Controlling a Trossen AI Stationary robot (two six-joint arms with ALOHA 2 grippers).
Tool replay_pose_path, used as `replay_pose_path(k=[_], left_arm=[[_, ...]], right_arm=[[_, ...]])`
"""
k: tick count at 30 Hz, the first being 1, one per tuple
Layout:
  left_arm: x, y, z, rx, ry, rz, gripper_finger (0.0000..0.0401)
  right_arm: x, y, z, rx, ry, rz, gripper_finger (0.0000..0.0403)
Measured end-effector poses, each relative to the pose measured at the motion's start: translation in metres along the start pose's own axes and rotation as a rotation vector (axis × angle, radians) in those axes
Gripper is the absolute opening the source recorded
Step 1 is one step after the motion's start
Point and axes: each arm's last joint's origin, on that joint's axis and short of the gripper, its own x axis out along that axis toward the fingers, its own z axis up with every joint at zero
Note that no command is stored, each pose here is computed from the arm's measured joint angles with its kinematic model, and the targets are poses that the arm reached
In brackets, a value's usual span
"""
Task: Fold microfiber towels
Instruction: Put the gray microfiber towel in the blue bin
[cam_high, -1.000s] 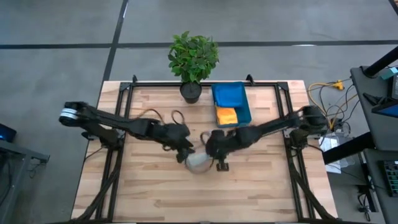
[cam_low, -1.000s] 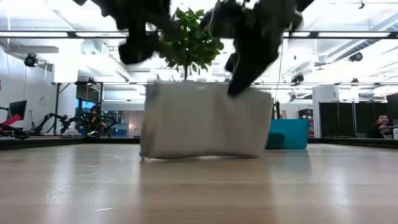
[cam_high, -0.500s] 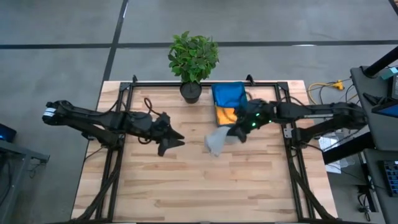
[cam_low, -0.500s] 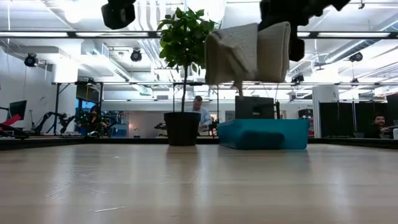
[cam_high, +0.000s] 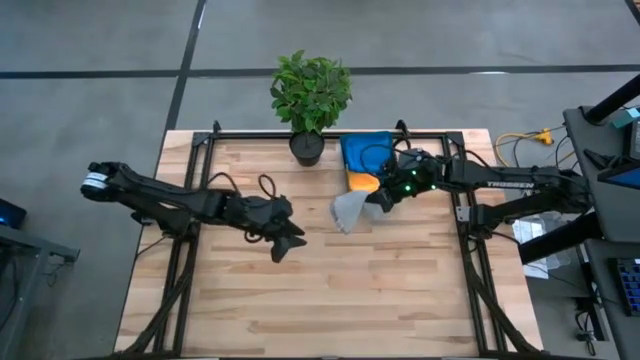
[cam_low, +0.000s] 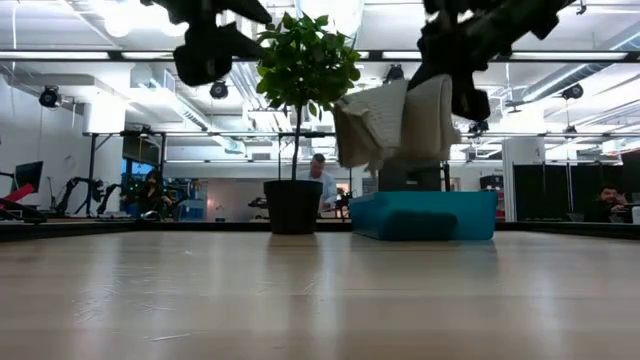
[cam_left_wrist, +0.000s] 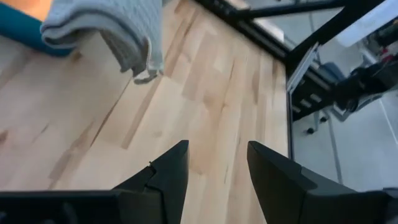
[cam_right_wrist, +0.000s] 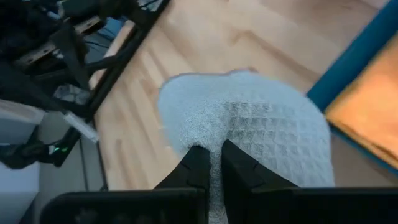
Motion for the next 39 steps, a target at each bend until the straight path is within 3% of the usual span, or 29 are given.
replay_pose_path(k=[7,12,18,24,27,33,39], left_arm=[[0.017,0.003,-0.007,0.06,0.081,-0.01,0.015],[0.019,0.004,-0.007,0.109,0.084,-0.007,0.015],[0.016,0.007,-0.003,0.125,0.07,-0.004,0.015],[0.015,0.007,-0.003,0.116,0.067,-0.004,0.015],[0.015,0.006,-0.004,0.116,0.084,-0.031,0.015],[0.015,0.003,-0.006,0.121,0.1,-0.053,0.015],[0.015,0.001,-0.008,0.124,0.107,-0.061,0.015]], right_arm=[[0.011,-0.027,0.018,0.057,-0.017,-0.074,0.0012],[0.028,-0.036,0.039,0.183,-0.023,0.105,0.0012],[0.068,-0.033,0.04,0.51,0.032,0.233,0.0012],[0.085,-0.028,0.047,0.574,-0.013,0.363,0.0012],[0.081,-0.037,0.049,0.604,-0.018,0.306,0.0012],[0.064,-0.064,0.047,0.589,-0.023,0.076,0.0012],[0.041,-0.076,0.064,0.555,-0.167,0.047,0.0012]])
